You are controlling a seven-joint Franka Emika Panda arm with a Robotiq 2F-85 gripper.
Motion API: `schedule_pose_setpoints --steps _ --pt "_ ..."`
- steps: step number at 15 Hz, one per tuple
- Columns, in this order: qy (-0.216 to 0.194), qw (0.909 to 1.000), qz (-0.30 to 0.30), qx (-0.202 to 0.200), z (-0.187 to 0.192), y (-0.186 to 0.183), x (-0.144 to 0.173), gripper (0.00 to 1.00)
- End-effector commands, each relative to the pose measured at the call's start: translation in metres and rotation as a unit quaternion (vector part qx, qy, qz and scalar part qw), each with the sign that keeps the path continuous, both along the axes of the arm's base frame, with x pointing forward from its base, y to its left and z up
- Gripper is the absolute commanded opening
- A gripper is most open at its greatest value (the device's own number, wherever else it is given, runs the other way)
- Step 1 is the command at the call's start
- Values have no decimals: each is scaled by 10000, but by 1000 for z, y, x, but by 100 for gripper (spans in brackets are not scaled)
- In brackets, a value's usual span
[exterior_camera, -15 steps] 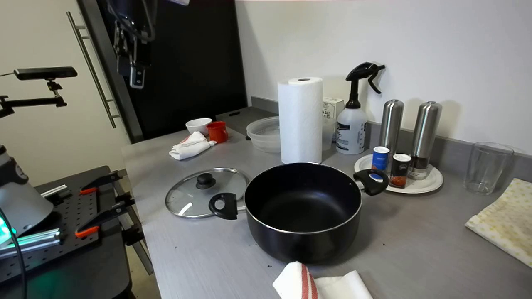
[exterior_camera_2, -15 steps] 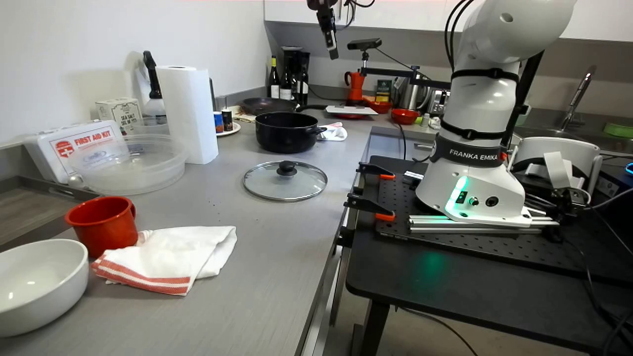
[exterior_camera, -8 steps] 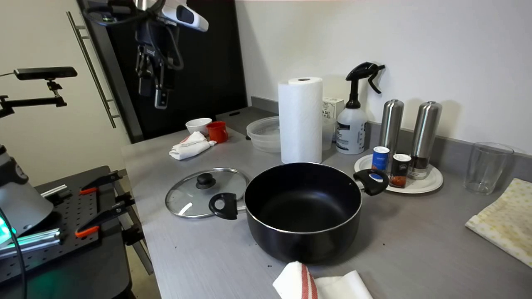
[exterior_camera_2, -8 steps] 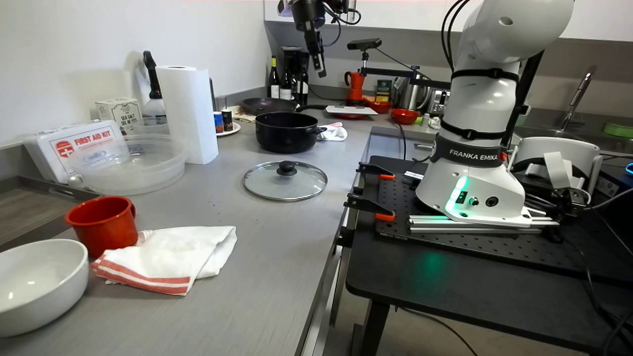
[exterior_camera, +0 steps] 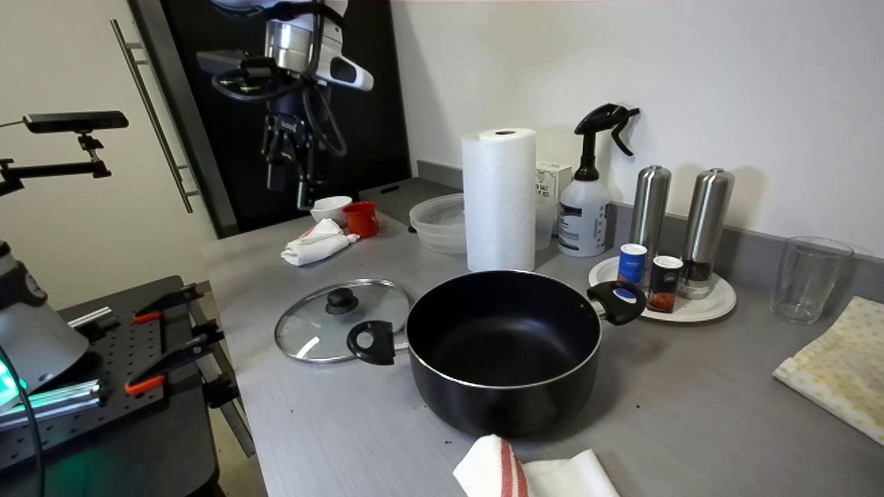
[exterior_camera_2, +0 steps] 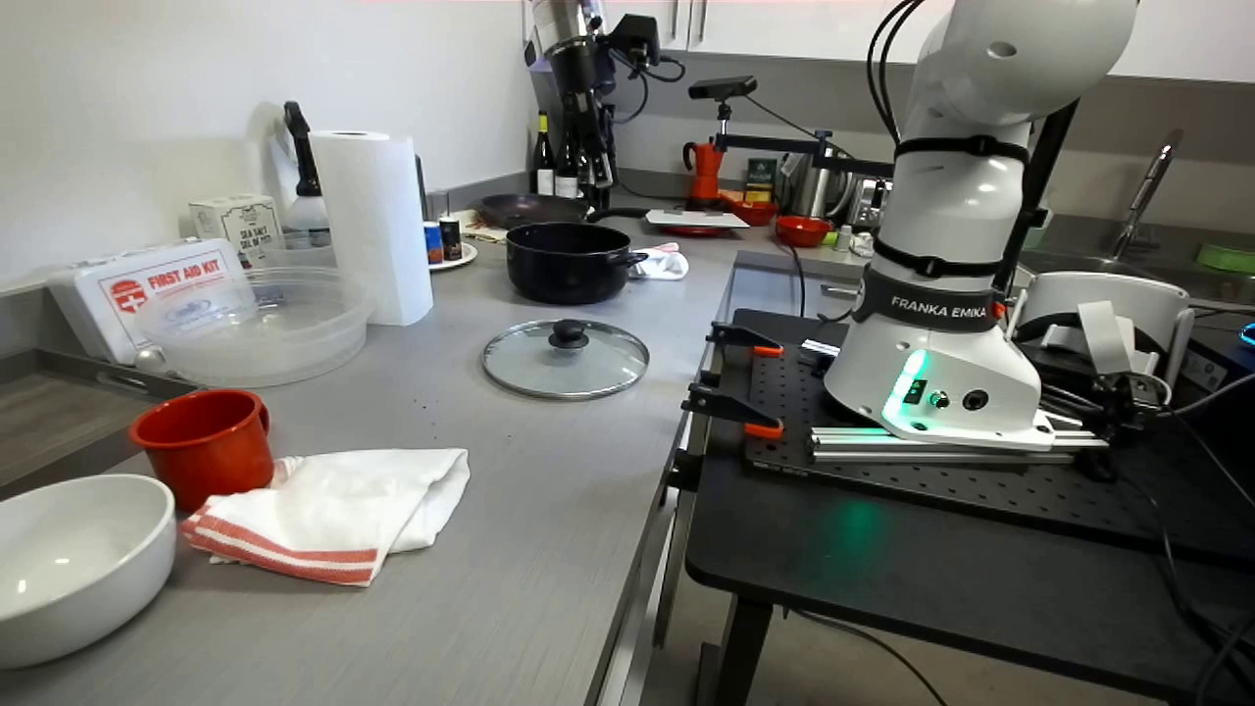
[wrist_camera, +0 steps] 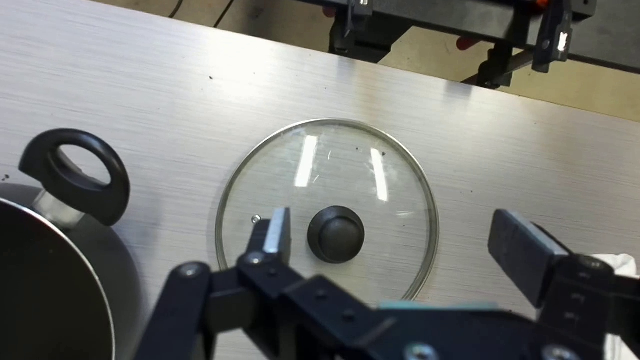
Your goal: Put the glass lid on the black pot
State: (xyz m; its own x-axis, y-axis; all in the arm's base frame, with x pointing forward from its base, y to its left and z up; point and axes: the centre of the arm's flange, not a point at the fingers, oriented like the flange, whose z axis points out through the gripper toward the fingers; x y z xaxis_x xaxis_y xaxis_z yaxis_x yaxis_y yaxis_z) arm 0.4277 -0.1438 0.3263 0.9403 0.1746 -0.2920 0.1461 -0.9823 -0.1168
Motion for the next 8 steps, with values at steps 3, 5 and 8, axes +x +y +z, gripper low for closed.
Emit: schedule_pose_setpoints --steps 3,5,8 --pt "-17 9998 188 -63 -37 7 33 100" --pt "-59 9997 212 -107 -49 8 42 100" --pt "-139 9994 252 -170 -65 10 54 100"
